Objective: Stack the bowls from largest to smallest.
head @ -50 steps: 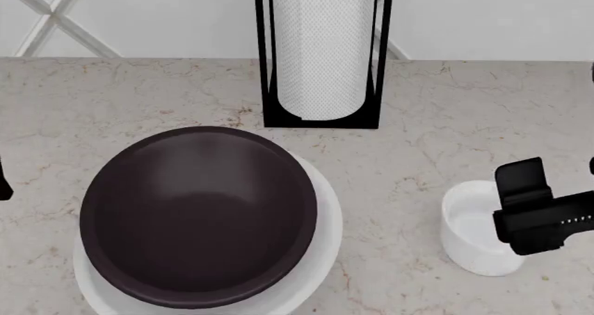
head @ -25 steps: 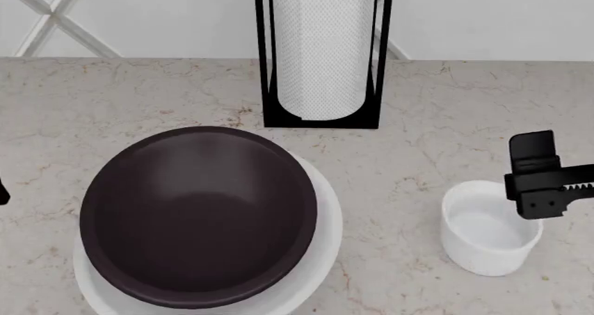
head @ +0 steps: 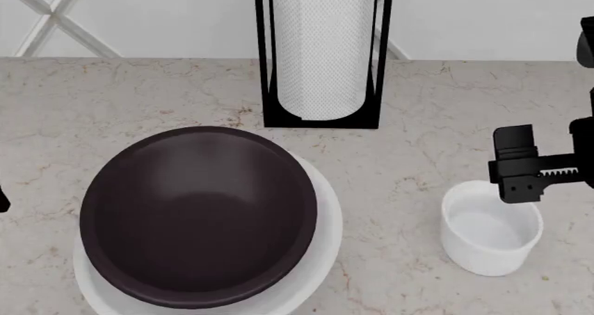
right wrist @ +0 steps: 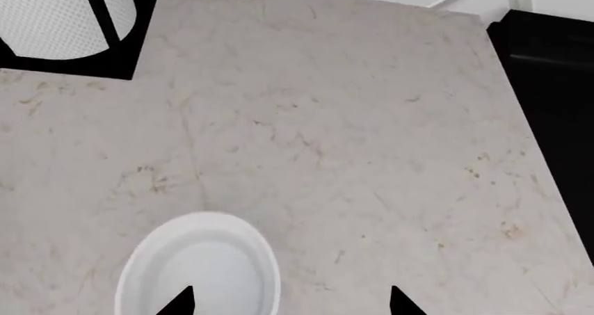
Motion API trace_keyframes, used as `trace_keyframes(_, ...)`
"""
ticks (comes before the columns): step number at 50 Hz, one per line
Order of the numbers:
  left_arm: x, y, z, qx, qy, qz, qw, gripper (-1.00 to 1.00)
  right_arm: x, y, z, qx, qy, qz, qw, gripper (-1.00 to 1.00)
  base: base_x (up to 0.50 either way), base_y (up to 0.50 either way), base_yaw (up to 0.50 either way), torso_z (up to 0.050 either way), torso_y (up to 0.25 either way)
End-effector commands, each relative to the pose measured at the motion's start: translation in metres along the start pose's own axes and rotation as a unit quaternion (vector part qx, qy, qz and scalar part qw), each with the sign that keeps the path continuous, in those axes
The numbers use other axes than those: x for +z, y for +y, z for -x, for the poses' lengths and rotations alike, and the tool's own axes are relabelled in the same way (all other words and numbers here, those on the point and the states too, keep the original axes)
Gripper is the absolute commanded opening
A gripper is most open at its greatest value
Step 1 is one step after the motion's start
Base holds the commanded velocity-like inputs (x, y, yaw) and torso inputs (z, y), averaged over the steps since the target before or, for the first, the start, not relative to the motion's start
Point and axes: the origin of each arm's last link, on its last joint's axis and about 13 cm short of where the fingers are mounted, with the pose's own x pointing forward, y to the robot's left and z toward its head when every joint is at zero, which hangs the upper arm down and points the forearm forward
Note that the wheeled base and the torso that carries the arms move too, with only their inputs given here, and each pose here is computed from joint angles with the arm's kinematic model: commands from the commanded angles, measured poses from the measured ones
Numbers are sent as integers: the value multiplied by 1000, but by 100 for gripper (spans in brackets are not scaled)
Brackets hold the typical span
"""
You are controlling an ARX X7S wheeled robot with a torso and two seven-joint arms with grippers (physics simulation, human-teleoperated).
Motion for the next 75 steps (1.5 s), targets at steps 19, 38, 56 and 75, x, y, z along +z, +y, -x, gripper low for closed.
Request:
trace_keyframes(19, -2, 3, 1, 6, 2, -1, 1000, 100, -8, 2, -32, -4, 28, -4, 1000, 100, 0, 0, 0, 0, 0)
trace_keyframes(38, -2, 3, 2, 8, 3, -4, 1000, 100, -19, 6, -50, 8, 38, -10, 999, 100, 0, 0, 0, 0, 0)
trace_keyframes(56, -6, 5, 4, 11, 7, -5, 1000, 100, -29, 7, -63, 11, 47, -15, 999, 100, 0, 0, 0, 0, 0)
trace_keyframes(75, -7, 5, 3, 12, 8, -7, 1000, 100, -36, 9, -77, 17, 54, -19, 998, 100, 0, 0, 0, 0, 0)
